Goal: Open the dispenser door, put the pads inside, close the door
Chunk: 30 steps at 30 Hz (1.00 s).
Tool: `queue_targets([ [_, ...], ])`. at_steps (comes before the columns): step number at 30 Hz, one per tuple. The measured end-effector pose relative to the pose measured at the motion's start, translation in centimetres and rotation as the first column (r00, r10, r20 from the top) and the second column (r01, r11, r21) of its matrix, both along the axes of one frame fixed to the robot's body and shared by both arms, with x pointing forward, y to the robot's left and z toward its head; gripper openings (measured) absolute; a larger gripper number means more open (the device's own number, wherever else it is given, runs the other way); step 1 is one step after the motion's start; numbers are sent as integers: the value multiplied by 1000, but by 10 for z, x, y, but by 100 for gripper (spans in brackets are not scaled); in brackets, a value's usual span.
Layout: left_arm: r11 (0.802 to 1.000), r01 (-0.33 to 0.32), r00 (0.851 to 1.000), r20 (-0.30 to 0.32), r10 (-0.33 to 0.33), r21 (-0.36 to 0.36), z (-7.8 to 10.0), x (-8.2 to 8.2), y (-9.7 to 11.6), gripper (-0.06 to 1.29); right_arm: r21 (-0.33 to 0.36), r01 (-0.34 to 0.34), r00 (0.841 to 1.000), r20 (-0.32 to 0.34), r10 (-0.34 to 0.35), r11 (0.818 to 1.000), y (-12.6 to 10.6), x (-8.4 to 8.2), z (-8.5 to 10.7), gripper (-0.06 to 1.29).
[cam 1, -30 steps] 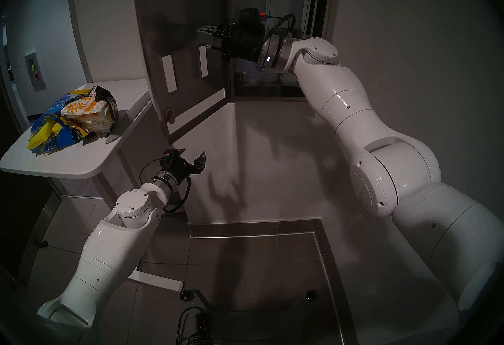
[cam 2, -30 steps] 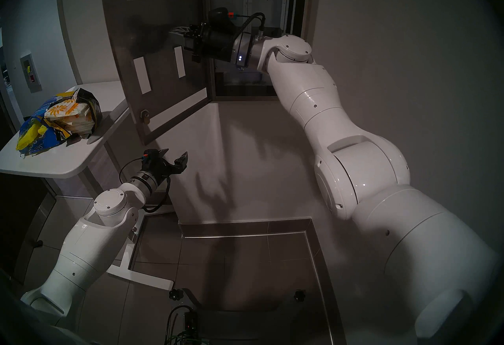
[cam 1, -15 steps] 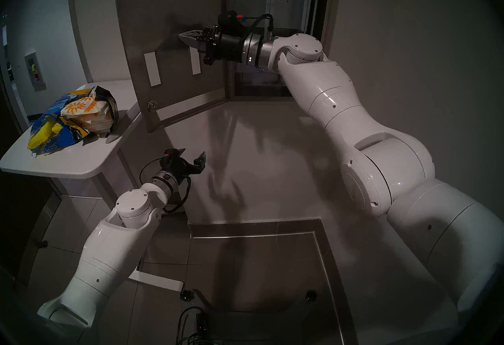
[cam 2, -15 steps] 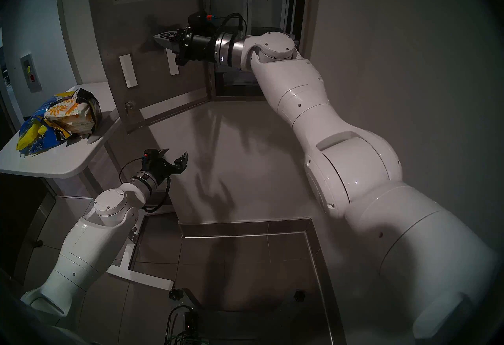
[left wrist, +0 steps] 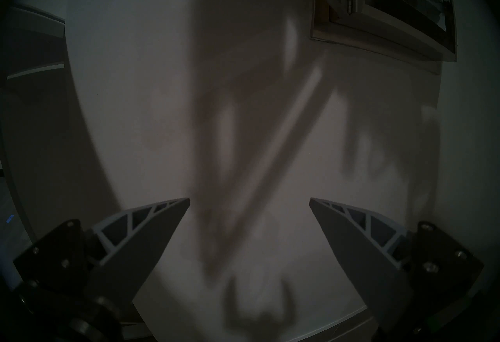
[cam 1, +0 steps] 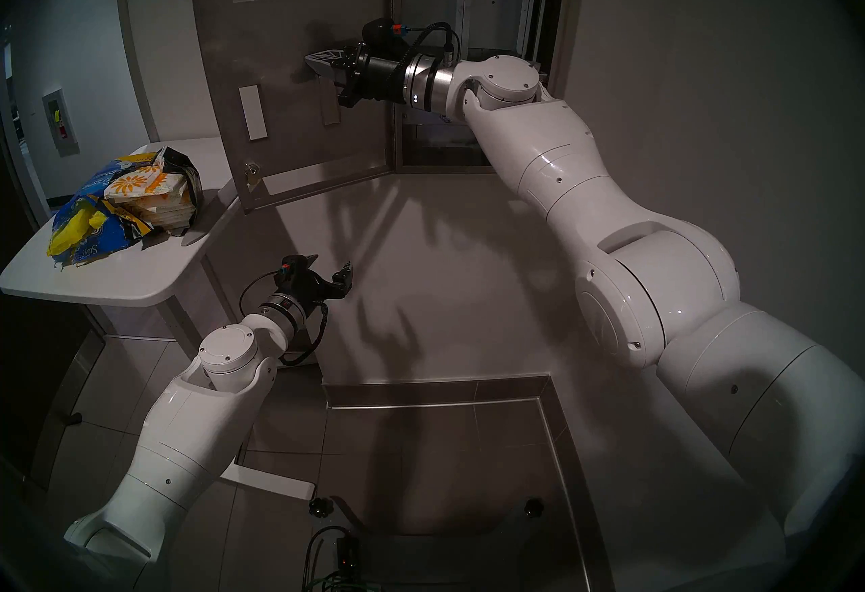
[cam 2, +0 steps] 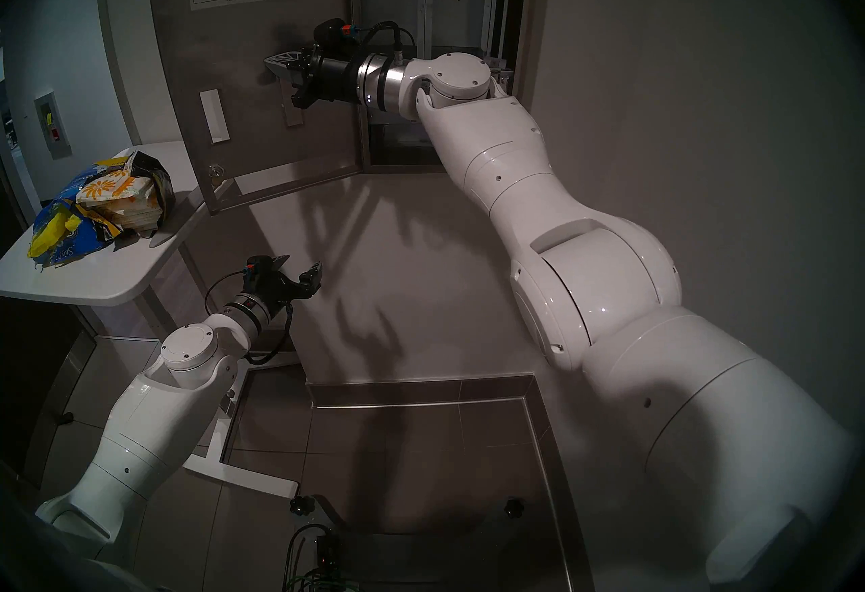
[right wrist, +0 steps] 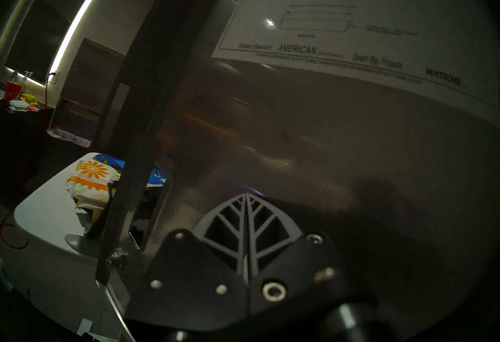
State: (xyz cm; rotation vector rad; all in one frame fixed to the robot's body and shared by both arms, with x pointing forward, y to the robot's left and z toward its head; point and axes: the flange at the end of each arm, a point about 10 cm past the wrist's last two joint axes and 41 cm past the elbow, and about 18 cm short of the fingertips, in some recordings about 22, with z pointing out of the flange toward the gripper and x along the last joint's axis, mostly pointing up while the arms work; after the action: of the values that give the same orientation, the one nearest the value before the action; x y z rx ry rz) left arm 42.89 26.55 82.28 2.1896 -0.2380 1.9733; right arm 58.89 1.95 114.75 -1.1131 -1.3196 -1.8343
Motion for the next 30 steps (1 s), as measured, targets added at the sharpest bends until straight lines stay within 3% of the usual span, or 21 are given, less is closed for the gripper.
queue_targets([
  [18, 1000, 0, 1000, 0, 0, 0, 0, 0, 0, 121, -2, 88, 996, -7, -88, 996, 15, 14, 2, -4],
  [30, 1000, 0, 1000, 0, 0, 0, 0, 0, 0, 121, 23, 56, 998, -38, -55, 998, 3, 12, 10, -4],
])
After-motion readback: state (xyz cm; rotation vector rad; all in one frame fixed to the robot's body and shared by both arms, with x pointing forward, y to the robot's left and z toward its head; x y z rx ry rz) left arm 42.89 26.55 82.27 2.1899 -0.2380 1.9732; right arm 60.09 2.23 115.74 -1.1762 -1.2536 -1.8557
